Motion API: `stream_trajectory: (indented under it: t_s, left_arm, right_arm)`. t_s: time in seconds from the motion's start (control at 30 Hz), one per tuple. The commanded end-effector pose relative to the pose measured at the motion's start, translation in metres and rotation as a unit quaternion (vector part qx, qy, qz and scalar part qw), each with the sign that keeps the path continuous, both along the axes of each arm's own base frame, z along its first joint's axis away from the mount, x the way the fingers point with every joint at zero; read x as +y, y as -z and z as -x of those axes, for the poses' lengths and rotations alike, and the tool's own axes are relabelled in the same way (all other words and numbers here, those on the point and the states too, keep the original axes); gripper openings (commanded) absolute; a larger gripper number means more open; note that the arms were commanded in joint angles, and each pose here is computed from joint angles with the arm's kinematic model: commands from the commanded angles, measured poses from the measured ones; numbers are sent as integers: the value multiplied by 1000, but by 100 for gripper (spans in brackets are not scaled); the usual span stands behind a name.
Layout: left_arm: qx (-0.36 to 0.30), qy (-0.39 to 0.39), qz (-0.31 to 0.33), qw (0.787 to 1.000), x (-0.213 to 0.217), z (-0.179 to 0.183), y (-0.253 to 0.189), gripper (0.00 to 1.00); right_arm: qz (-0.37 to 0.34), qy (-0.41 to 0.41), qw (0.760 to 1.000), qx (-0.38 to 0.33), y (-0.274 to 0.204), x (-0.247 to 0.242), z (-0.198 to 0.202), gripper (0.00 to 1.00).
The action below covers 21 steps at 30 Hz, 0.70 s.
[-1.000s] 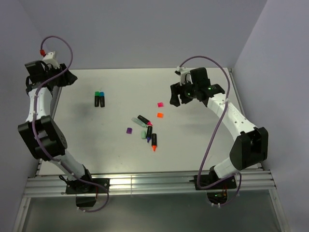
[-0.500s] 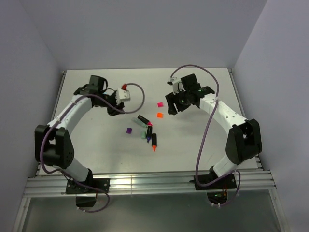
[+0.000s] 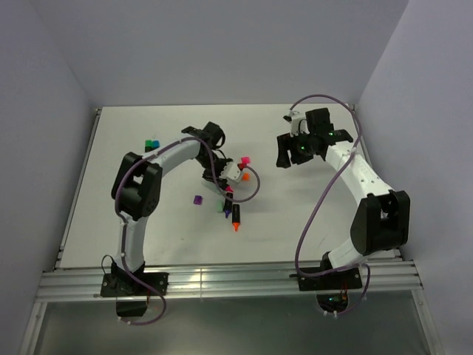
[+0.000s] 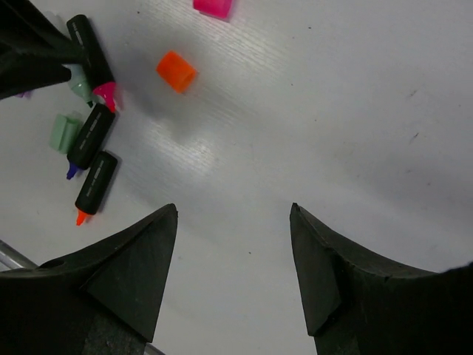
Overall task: Insert the pens into the pen caps
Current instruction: Place the pen at the center of the board, then pick up the pen from the center of the board.
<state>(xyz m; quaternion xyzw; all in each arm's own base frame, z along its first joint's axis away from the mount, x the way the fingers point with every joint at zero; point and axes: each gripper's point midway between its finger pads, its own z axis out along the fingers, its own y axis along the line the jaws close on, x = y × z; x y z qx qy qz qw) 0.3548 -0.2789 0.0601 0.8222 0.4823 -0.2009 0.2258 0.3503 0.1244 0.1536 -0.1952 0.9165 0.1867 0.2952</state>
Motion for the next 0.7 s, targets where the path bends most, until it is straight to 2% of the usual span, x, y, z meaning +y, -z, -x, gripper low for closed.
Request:
stream_trajectory:
  t_s: [0.0,0.3,0.67]
  left_arm:
    - [-13,48,-40,998,11,2,-3,39]
    - [-25,40,-48,998,8,-12,7,40]
    - [-25,43,-70,996,7,-11,19,41]
  right_arm:
    - [-7,-3,1000,-10,-11,-4,7,70]
    - [-20,-5,1000,5,-4,-2,5,70]
    - [-19,-7,1000,7,-2,-4,5,70]
